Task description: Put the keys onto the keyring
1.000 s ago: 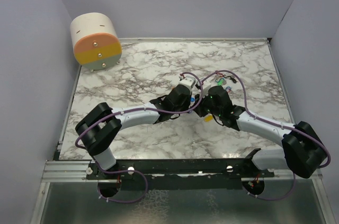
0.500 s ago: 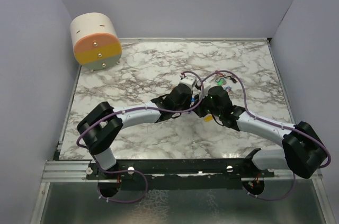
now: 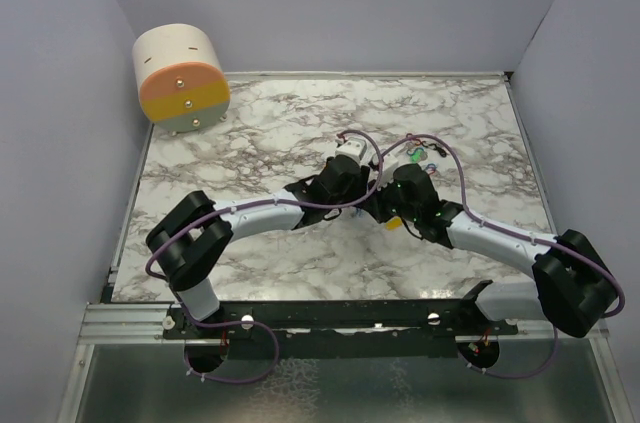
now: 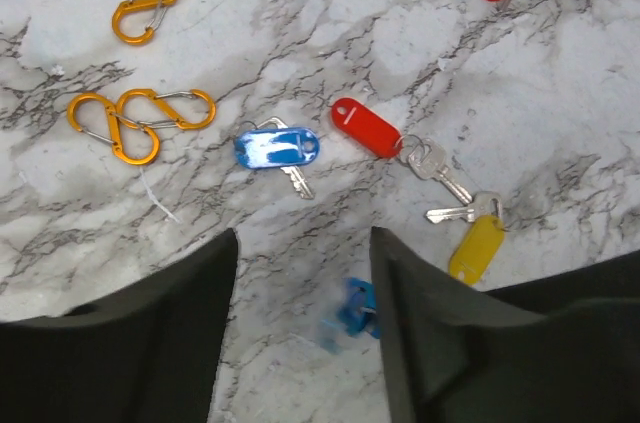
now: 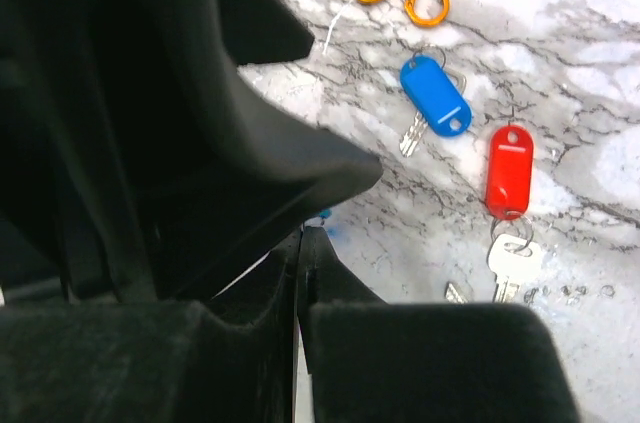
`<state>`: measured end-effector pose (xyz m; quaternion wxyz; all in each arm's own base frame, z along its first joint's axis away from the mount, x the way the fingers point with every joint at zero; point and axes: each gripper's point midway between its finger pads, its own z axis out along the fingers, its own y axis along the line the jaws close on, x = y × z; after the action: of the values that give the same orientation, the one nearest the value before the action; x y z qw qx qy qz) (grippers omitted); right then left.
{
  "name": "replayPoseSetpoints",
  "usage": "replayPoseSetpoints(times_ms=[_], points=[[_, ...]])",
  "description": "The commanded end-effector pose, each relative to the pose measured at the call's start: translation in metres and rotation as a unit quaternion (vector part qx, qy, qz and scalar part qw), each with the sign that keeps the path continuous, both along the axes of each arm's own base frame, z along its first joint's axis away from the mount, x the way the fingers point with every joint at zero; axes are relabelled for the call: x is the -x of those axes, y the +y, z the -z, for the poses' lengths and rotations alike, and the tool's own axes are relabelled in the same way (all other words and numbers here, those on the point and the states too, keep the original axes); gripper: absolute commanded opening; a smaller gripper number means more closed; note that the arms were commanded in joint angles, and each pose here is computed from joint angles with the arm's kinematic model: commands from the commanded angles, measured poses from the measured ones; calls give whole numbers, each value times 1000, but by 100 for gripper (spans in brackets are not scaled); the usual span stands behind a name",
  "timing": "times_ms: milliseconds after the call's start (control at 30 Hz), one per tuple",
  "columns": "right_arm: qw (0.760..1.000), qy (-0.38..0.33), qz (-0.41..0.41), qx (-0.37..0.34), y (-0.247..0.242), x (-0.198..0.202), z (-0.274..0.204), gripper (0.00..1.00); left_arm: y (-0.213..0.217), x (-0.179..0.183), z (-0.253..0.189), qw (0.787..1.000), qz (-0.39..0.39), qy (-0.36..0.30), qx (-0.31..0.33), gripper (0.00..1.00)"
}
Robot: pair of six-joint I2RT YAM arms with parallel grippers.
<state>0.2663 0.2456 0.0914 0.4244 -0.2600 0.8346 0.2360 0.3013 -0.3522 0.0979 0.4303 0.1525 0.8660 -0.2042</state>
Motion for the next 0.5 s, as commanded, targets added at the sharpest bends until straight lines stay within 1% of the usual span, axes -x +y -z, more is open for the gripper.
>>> replayPoseSetpoints(times_ms=[0,67,100,233,333,467], points=[[1000,-18,11,-6,0,-3,-9,1,5,-14,-12,999,-34,-10,19,66],[1000,-17,17,-6,-1,-4,-10,1,9,-16,-14,999,-44,-13,19,73],[1000,-18,21,-4,-3,-5,-9,1,12,-17,-16,998,-50,-16,21,75],[999,-17,46,0,-8,-9,-12,1,32,-21,-23,996,-78,-26,24,76],[996,-17,93,6,-17,-19,-16,1,50,-21,-27,994,-99,-36,28,79],[985,-30,168,39,-35,-41,-25,1,70,-18,-26,992,-119,-42,21,88]])
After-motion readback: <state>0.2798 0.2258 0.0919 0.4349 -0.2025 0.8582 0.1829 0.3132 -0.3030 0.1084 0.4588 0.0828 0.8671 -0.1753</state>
